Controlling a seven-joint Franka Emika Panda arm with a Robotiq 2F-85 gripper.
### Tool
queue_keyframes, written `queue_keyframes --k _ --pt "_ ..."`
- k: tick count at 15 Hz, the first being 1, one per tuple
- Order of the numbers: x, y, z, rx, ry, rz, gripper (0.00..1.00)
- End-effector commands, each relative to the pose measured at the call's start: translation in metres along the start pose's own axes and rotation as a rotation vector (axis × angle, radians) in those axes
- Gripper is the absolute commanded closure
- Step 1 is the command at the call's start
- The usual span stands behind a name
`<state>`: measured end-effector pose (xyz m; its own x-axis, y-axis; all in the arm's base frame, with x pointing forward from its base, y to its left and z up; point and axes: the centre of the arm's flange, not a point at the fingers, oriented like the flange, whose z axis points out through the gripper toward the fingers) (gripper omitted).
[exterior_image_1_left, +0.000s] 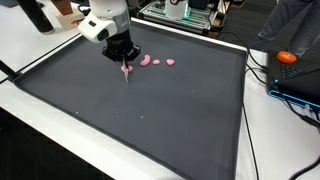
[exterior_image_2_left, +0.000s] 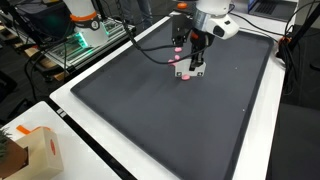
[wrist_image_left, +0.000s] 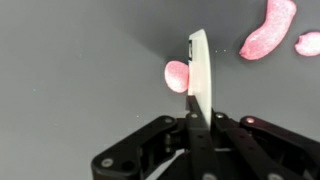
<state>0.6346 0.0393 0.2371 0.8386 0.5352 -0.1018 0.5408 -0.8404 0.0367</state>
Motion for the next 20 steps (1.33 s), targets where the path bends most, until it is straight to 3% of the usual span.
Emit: queue_keyframes --k 1,4,14,20 --pt "0.016 0.001 0.026 0.012 0.01 -0.007 0.99" --pt "0.0 0.006 0.032 0.026 -0.047 -0.016 0.99" --pt "-0.063 0.022 0.036 0.11 -0.052 0.014 0.99" --pt "-0.083 0.027 0.031 0.07 -0.117 0.038 0.99"
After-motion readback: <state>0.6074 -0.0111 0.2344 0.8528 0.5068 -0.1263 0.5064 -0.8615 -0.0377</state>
